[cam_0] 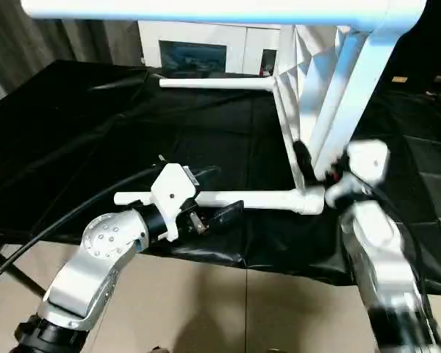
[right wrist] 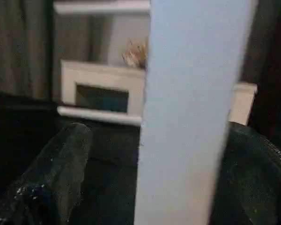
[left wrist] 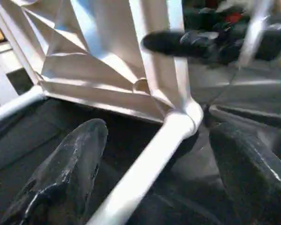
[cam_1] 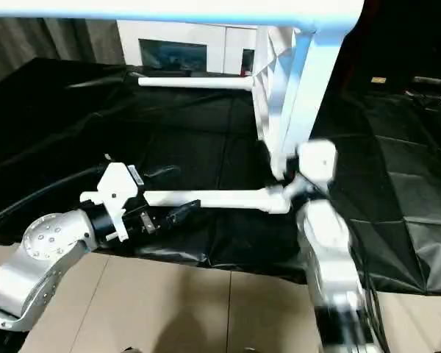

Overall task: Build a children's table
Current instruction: Flip table

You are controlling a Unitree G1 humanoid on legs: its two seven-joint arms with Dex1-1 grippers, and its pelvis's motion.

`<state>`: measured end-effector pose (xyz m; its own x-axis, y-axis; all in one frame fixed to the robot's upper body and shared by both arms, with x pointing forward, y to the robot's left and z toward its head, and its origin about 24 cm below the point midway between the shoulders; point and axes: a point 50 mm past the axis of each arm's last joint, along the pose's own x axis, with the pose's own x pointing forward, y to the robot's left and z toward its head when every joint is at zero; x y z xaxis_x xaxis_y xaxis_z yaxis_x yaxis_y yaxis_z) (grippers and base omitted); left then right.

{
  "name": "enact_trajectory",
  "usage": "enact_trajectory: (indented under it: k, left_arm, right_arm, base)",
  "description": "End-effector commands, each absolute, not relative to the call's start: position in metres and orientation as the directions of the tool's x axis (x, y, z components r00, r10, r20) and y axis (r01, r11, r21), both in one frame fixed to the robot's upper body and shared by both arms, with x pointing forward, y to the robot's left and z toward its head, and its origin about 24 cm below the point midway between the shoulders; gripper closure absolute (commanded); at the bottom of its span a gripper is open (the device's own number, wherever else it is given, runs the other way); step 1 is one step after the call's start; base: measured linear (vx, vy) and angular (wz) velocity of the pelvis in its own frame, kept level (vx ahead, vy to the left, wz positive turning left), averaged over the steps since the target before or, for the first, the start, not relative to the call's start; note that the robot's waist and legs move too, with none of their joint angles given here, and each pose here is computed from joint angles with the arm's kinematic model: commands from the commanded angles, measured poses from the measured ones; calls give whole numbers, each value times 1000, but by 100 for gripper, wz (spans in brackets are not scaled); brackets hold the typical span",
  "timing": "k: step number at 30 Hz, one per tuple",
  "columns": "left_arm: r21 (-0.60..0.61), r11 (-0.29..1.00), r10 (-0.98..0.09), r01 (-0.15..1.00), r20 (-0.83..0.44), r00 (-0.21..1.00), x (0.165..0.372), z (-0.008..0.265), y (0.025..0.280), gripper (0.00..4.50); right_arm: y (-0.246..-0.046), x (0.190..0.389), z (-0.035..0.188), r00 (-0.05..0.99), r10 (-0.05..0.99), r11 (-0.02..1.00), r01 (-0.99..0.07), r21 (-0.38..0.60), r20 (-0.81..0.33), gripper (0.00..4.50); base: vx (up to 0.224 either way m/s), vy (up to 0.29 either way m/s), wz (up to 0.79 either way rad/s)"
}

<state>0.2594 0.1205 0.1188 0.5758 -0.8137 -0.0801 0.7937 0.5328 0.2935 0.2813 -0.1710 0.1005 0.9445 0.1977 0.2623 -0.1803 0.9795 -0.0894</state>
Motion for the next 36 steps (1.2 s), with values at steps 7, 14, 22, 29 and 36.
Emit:
enact_trajectory:
  k: [7,14,22,29,36]
  left_arm:
    - [386,498,-799,777,-143,584,260,112,123,55]
    - [387,595,-729,705,-109,676,264,109,130,55]
    - [589,458,-760,666,-130,637,267,124,134,55]
    - [787,516,-738,339,208,642,271,181,146,37]
    - [887,451,-615,-95,386,688,280,220,170,4]
  right_arm:
    - [-172,253,103,916,237,971,-214,-106,323,9]
    - [-160,232,103,855,460,887,-428,-176,238,9]
    - [-130,234,68,792,608,777,-608,-159,-56,9]
    - [-123,247,66,790,609,778,-611,-144,-65,3]
    - [-117,253,78,767,641,756,-637,-149,-25,0]
  base:
    - [0,0,0]
    - [0,0,0]
    - [0,0,0]
    - [0,0,0]
    - [0,0,0]
